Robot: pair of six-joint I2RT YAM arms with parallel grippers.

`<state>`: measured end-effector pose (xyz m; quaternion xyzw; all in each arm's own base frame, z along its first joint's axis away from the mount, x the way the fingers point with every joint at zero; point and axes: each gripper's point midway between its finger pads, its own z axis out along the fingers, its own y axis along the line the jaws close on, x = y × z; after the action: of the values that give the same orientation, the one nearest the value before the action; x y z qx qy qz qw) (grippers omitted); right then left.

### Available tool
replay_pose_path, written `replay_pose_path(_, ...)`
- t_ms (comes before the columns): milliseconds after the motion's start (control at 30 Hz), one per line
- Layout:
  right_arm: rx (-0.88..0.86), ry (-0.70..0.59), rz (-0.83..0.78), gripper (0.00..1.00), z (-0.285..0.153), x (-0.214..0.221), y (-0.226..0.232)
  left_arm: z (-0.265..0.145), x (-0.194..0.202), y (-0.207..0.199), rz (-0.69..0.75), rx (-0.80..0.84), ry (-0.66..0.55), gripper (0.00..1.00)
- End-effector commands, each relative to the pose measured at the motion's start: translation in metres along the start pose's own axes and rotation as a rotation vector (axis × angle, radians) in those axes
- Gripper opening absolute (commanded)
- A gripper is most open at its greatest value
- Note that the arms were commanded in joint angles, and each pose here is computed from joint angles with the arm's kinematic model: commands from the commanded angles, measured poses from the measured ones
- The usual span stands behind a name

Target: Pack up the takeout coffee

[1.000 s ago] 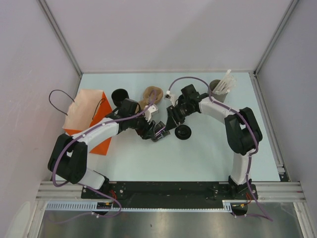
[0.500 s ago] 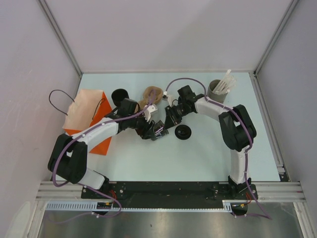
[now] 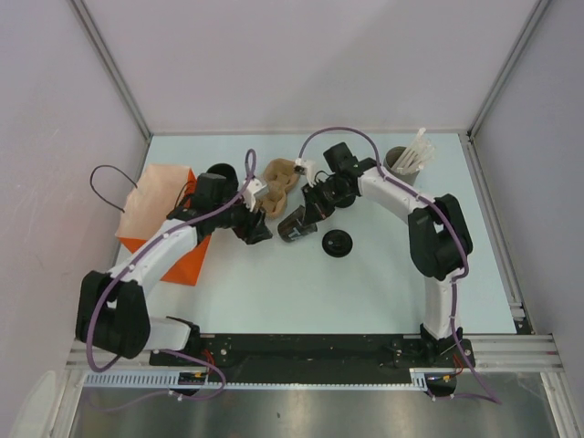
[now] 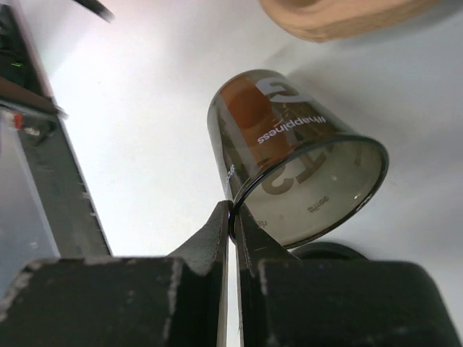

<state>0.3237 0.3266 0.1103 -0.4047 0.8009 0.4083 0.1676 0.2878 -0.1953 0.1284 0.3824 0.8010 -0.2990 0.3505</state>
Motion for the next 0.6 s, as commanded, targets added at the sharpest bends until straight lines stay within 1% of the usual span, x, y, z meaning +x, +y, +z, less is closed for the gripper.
replay_pose_path(0, 0.203, 0.079, -0.135, 0.03, -0.028, -0.006, -0.004, -0.034, -0.050, 0.001, 0.076, -0.033, -0.153, 0.63)
replay_pose_path(33, 0.239, 0.097, -0.146, 0.03, -0.029, -0.006, -0.007, -0.043, -0.059, 0.001, 0.086, -0.049, -0.184, 0.63)
replay_pose_path(67, 0.262, 0.132, -0.192, 0.02, -0.024, -0.004, -0.003, -0.048, -0.066, 0.002, 0.096, -0.058, -0.207, 0.63)
replay_pose_path(100, 0.338, 0.189, -0.205, 0.02, -0.026, 0.003, -0.013, -0.053, -0.073, 0.001, 0.103, -0.065, -0.231, 0.64)
replay_pose_path(200, 0.449, 0.332, -0.298, 0.02, -0.020, 0.017, -0.013, -0.072, -0.096, -0.003, 0.139, -0.086, -0.297, 0.65)
replay_pose_path(267, 0.485, 0.368, -0.340, 0.02, -0.018, 0.015, -0.011, -0.086, -0.108, -0.009, 0.166, -0.104, -0.335, 0.65)
replay_pose_path(400, 0.562, 0.482, -0.461, 0.02, -0.019, 0.018, -0.005, -0.110, -0.125, -0.013, 0.217, -0.160, -0.386, 0.67)
replay_pose_path(500, 0.641, 0.545, -0.526, 0.02, -0.022, 0.018, -0.006, -0.122, -0.131, -0.015, 0.228, -0.189, -0.407, 0.67)
replay_pose_path(567, 0.657, 0.571, -0.554, 0.02, -0.019, 0.021, -0.003, -0.126, -0.129, -0.016, 0.222, -0.195, -0.411, 0.67)
